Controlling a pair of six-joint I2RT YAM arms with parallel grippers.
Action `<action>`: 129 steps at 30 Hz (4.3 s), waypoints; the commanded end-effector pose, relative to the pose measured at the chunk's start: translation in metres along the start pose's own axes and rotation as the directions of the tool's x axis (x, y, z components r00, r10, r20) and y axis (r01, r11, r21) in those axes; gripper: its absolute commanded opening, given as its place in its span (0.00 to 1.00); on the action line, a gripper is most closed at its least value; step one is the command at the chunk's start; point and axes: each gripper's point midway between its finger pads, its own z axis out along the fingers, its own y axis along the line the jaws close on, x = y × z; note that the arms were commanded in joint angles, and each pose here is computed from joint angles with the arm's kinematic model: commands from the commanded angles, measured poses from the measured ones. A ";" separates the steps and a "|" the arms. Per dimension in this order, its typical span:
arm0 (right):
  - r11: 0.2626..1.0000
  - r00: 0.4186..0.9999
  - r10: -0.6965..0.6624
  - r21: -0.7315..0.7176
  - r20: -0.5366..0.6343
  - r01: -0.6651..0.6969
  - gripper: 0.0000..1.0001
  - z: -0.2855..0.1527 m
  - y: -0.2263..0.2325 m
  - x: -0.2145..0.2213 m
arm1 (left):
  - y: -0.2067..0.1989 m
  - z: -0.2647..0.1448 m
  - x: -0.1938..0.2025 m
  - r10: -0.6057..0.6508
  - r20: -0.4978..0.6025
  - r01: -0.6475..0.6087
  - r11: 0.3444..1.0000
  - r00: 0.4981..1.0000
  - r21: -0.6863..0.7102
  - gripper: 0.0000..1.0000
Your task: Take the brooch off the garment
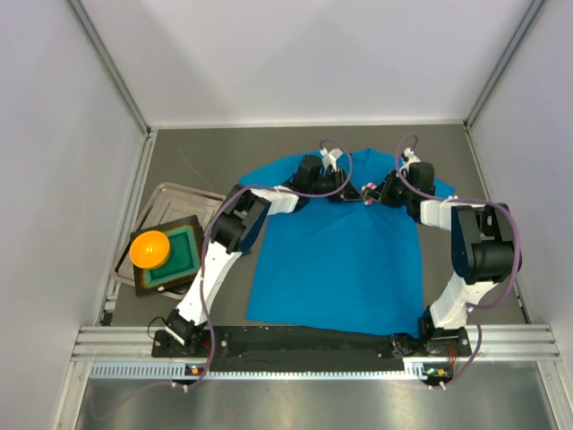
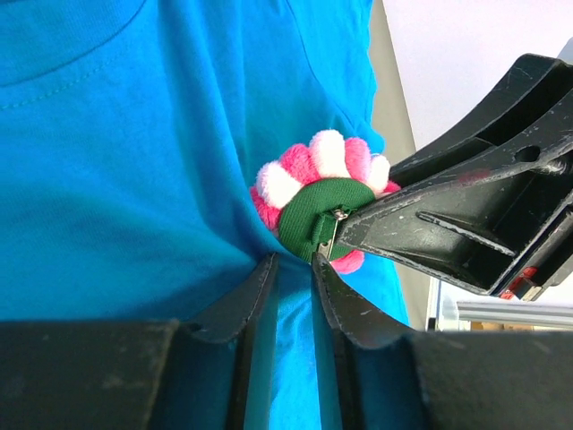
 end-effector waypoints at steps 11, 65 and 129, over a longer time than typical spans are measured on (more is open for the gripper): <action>0.998 0.999 -0.032 -0.044 0.030 0.033 0.00 0.002 0.010 -0.010 | -0.037 -0.017 -0.025 0.013 0.124 -0.031 0.989 0.992 0.146 0.32; 0.977 0.995 -0.092 -0.191 0.042 0.099 0.00 -0.003 0.034 -0.006 | -0.029 0.005 -0.005 0.017 -0.027 -0.013 0.987 0.999 0.159 0.00; 0.794 0.847 -0.515 0.299 -0.129 0.528 0.00 -0.017 0.035 -0.006 | 0.001 -0.033 -0.011 0.131 0.027 -0.129 0.990 0.991 -0.064 0.31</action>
